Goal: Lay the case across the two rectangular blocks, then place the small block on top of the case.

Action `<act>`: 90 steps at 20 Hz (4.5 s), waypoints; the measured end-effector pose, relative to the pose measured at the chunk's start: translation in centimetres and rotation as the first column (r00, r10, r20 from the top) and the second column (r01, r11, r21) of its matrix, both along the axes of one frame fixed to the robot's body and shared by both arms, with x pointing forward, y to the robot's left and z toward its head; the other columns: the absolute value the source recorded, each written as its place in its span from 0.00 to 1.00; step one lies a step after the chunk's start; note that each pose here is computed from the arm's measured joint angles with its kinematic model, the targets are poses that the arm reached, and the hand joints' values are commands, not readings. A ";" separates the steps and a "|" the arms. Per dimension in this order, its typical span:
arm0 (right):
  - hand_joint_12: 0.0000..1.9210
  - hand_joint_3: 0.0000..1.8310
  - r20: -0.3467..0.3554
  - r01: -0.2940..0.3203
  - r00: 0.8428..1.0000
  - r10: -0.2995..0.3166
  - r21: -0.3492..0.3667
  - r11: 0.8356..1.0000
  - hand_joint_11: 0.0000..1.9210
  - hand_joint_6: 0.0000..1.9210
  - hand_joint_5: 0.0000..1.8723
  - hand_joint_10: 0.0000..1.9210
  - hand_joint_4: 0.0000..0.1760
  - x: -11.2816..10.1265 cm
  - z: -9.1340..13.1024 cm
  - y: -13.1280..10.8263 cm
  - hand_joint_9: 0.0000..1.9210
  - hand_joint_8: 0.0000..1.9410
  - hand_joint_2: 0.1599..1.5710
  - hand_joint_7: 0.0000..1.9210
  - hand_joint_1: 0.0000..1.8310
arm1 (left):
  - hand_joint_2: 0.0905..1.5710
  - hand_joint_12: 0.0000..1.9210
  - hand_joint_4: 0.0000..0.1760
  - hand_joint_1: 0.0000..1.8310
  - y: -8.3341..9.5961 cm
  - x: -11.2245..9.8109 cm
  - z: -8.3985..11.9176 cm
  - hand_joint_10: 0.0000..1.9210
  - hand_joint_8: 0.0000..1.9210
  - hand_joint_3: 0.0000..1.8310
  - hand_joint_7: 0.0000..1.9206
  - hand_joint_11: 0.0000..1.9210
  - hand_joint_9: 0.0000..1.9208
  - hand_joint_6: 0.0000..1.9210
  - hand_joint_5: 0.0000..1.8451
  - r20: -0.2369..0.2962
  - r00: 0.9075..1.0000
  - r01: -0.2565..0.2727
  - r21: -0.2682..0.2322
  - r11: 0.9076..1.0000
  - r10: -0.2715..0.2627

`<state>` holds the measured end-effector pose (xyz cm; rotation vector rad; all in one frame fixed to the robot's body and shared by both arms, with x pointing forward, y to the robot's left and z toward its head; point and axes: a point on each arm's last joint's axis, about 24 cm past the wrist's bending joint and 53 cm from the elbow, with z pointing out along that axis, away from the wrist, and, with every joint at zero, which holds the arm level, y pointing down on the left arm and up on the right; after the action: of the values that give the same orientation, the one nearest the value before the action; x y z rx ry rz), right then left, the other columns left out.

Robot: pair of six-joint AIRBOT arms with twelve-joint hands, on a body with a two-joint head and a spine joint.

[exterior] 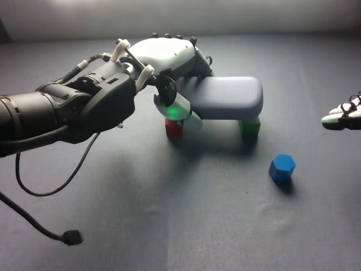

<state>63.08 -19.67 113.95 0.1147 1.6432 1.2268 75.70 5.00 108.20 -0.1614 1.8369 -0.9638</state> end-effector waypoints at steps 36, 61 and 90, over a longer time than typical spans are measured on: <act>0.51 0.00 0.015 -0.214 0.975 0.220 -0.176 0.961 0.25 0.00 0.34 0.01 0.00 2.6 -1.1 10.3 0.44 0.00 0.58 0.36 0.63 | 0.58 0.26 0.33 0.53 15.1 -12.4 6.1 0.00 0.00 0.00 0.04 0.00 0.05 0.00 0.06 0.190 0.973 -0.102 -0.167 0.981 0.134; 0.84 0.00 -0.023 -0.230 0.972 0.232 -0.241 0.943 0.38 0.56 0.47 0.71 0.00 3.5 -3.4 12.3 0.42 0.64 0.71 0.48 0.66 | 0.58 0.32 0.17 0.51 15.5 -12.8 5.6 0.00 0.00 0.00 0.12 0.00 0.11 0.00 0.10 0.174 0.974 -0.116 -0.181 0.977 0.148; 0.69 0.00 0.210 -0.091 0.970 0.119 -0.141 0.986 0.40 0.54 0.51 0.49 0.00 11.6 8.7 14.6 0.55 0.37 0.64 0.59 0.74 | 0.57 0.24 0.21 0.51 15.1 -13.0 4.7 0.00 0.00 0.00 0.10 0.00 0.08 0.00 0.10 0.148 0.980 -0.107 -0.183 0.977 0.135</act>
<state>74.65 -5.06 122.66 -0.1855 1.5465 1.1635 62.69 20.08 112.89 -0.2926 1.5776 -1.0210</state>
